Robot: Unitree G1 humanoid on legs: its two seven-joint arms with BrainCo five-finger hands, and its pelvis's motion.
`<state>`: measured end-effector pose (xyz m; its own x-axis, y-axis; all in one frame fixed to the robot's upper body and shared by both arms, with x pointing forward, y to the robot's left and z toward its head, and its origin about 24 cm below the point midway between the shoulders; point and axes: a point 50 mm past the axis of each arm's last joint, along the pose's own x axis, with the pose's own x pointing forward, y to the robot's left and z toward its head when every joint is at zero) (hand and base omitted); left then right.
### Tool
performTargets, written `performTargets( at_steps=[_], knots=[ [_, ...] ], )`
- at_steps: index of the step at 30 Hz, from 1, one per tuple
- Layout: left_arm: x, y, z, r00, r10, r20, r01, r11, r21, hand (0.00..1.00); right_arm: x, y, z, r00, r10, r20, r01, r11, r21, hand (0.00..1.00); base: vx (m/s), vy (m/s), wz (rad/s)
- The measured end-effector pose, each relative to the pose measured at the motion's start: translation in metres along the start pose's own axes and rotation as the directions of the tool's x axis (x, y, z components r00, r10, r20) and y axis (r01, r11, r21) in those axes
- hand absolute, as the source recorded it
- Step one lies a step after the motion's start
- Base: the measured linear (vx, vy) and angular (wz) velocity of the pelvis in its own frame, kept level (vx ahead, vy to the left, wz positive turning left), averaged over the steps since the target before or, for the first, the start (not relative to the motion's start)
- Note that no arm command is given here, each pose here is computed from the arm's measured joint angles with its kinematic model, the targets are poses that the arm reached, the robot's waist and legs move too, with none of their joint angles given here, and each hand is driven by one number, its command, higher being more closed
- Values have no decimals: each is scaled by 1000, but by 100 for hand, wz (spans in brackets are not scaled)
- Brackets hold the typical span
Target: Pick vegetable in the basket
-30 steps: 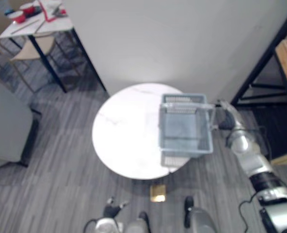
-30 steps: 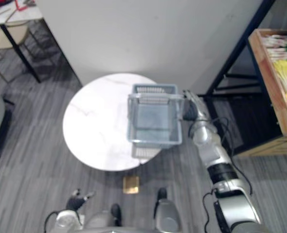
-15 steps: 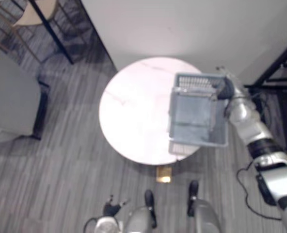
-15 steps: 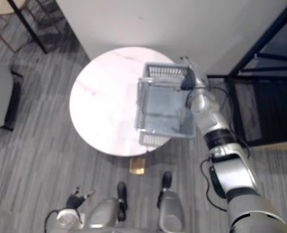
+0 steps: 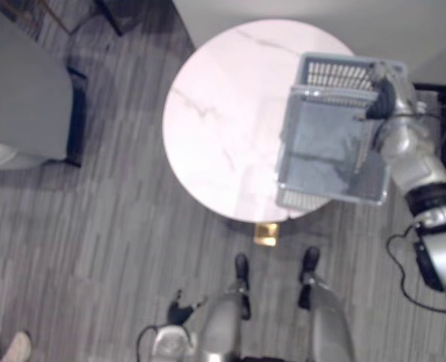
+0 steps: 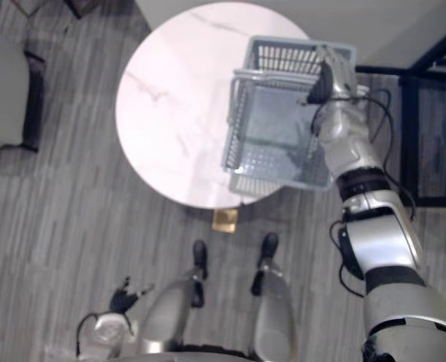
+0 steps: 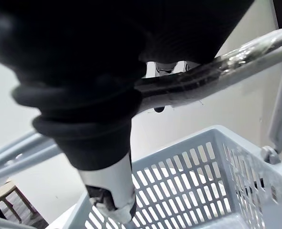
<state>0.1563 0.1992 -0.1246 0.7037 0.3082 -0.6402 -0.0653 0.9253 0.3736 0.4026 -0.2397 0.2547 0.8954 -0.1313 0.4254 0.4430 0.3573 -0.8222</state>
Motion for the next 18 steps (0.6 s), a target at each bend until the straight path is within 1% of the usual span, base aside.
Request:
performTargets(
  at_steps=[8, 13, 16, 18],
  knots=[
    [4, -4, 12, 999, -11, 33, 11, 1000, 6, 0, -1, 1, -15, 998, 20, -67, -21, 1000, -23, 100, -23, 0, 17],
    [6, -4, 22, 998, -12, 65, 12, 1000, 0, 0, -7, 11, -24, 992, 80, -101, -83, 996, -25, 100, -2, 8, 6],
    [8, -5, 32, 995, -23, 101, 24, 1000, -7, 0, -16, 15, -35, 990, 78, -119, -77, 997, 14, 100, 3, 7, 1],
    [9, -4, 36, 993, -38, 112, 38, 999, -4, 0, -27, 17, -42, 989, 60, -132, -48, 994, 95, 100, 11, 7, -8]
  ],
)
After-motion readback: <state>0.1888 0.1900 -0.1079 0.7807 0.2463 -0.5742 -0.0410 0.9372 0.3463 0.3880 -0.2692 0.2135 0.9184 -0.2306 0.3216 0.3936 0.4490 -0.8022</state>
